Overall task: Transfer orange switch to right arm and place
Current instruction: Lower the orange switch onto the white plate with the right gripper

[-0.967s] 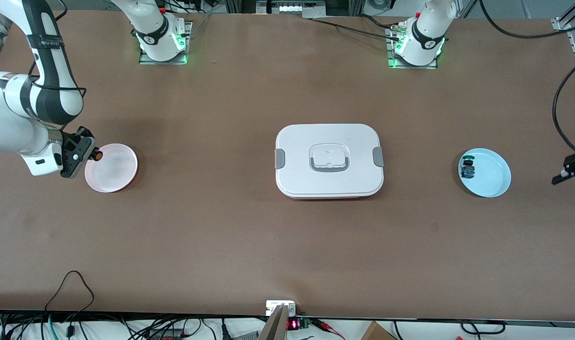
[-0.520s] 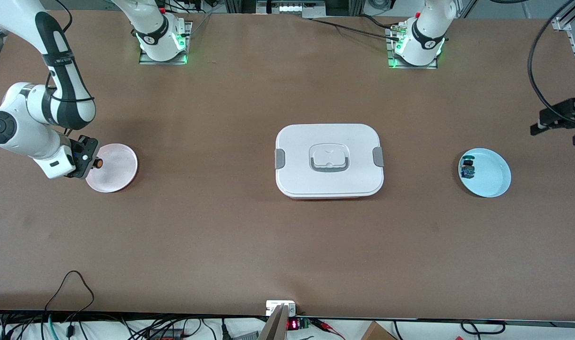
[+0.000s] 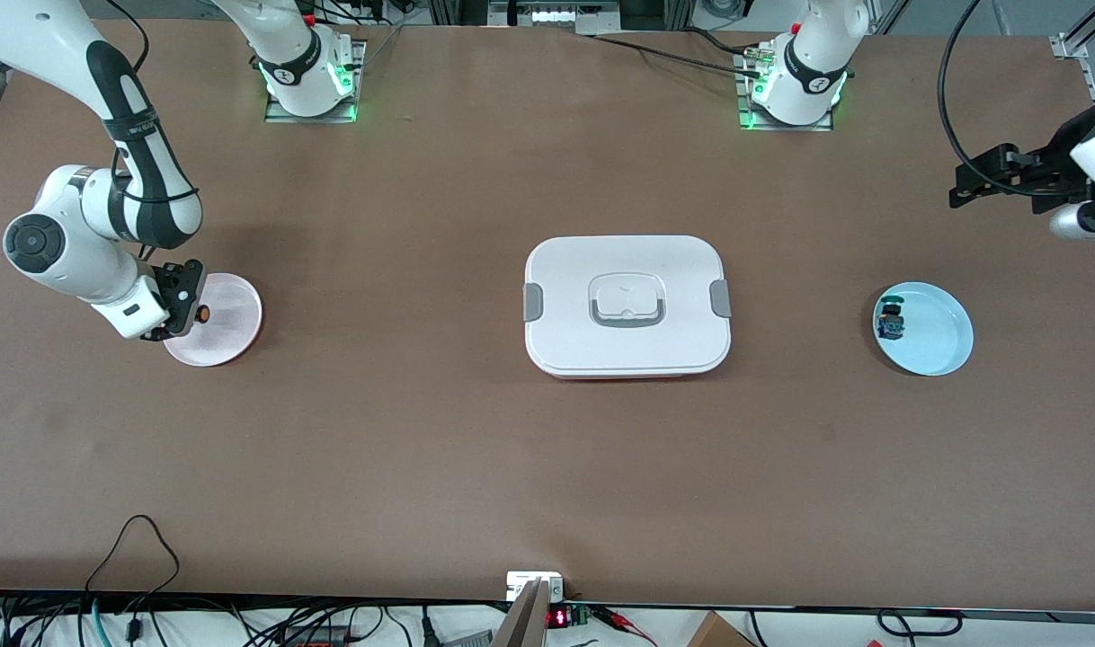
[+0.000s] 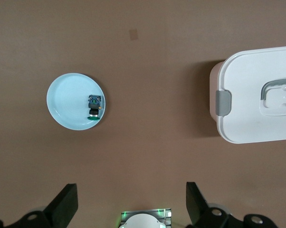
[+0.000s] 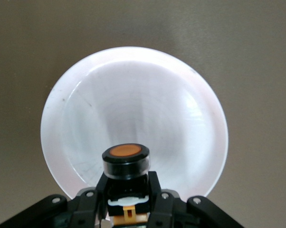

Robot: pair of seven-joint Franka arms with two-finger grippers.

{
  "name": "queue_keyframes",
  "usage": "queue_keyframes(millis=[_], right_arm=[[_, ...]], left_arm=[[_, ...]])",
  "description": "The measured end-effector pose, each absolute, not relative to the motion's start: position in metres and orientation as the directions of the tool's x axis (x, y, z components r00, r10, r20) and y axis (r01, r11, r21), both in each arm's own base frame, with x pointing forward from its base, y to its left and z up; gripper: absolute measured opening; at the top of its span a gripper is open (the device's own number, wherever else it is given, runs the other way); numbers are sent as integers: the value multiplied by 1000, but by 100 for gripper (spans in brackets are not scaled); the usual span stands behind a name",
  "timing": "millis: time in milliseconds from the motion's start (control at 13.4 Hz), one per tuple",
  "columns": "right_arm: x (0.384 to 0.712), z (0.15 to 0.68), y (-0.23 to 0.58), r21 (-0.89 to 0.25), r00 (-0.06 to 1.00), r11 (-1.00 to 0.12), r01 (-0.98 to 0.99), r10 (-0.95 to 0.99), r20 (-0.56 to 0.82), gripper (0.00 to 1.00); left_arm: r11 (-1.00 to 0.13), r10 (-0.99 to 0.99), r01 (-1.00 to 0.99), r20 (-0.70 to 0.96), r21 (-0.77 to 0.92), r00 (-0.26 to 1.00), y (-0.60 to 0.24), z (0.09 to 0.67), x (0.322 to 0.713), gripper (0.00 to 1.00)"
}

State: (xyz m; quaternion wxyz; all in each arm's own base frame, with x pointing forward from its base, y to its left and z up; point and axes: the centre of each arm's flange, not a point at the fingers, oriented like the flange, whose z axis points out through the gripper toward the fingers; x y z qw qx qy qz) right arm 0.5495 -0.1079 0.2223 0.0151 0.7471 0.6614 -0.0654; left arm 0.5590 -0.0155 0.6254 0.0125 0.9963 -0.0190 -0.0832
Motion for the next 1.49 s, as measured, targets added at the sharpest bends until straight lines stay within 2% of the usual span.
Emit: queue_keyframes(millis=[372,967,1041,1264,1487], right_arm=[[534,205,-101,-74,98,-106,992,989,-108,34],[531,191,-93,-89,76,-85,992,992,-104,35],[531,191,-93,-88,80,-89,992,992,-102,38],[533,195,-93,-80,109,-116,990,990,-86,68],[543,223,-89,-71,157,-161,984,986,-52,100]], left_arm=[[-1000,10,13,-183,15,983,-23,580,563,100],[-997,74,78,-187,14,980,6,578,544,100],[-997,78,82,-189,14,979,8,577,543,100],[-997,70,74,-195,14,978,3,574,543,100],[-998,55,59,-196,14,979,-5,573,543,100]])
